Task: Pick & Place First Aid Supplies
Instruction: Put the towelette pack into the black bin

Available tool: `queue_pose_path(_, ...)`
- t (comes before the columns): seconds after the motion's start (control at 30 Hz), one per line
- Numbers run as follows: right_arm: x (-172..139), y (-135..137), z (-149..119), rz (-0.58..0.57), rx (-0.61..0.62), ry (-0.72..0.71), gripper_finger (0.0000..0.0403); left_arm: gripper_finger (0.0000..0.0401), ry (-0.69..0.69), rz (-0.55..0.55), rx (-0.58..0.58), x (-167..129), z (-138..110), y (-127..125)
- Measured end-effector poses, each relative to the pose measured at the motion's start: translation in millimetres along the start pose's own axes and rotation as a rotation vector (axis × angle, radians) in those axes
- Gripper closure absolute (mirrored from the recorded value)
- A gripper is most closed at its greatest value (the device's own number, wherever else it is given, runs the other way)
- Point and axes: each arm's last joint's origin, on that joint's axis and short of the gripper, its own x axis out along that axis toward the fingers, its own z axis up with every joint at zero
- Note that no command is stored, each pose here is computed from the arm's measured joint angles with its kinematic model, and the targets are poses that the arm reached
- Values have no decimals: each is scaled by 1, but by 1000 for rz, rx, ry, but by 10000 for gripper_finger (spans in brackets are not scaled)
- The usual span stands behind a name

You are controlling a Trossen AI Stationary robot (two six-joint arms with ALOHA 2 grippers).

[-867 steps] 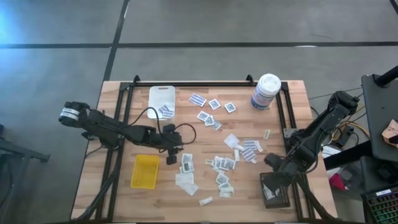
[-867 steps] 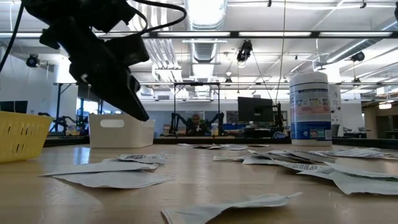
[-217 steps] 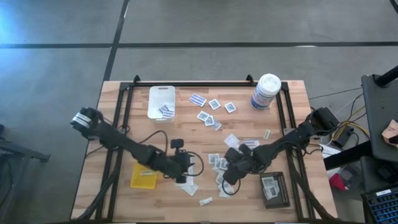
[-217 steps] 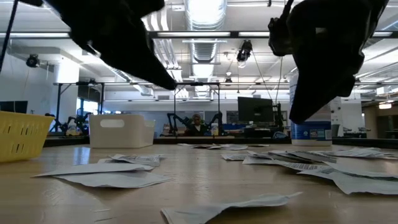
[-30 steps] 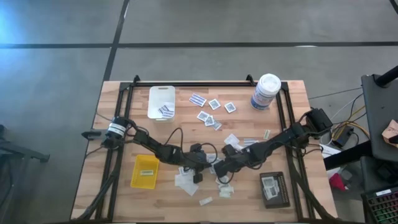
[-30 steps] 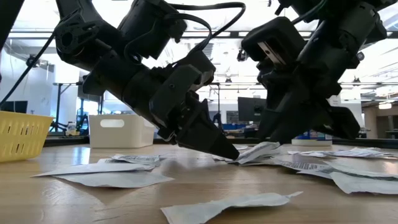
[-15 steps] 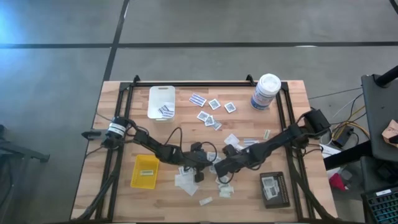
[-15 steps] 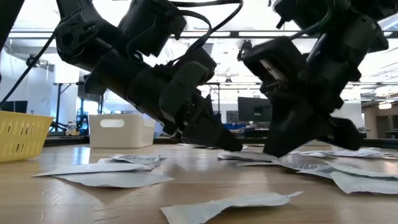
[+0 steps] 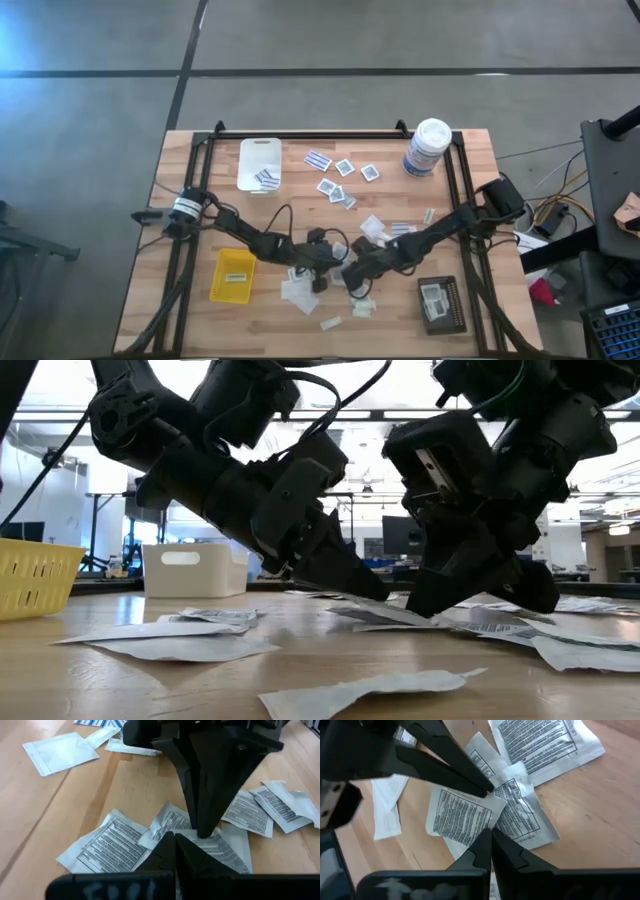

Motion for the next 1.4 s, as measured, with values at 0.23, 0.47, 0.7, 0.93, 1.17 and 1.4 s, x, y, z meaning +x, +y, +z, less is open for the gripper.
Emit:
queue_pose_path(0.23,-12,2,2,-18,-44,9,395,400,-17,-2,45,-14,18,-2)
queue_pose_path(0.47,-32,9,6,-1,-88,4,395,399,28,16,81,-28,29,-2)
queue_pose_path(0.7,-65,11,6,-37,-130,26,395,401,69,25,101,-44,38,-2)
queue_pose_path(0.93,-112,12,1,-45,-147,79,395,401,115,34,115,-59,45,-1)
queue_pose_path(1.17,-158,4,-12,-64,-107,167,395,401,158,38,123,-66,45,-1)
queue_pose_path(1.4,-192,0,-28,-24,-54,273,395,401,166,32,127,-70,46,-4)
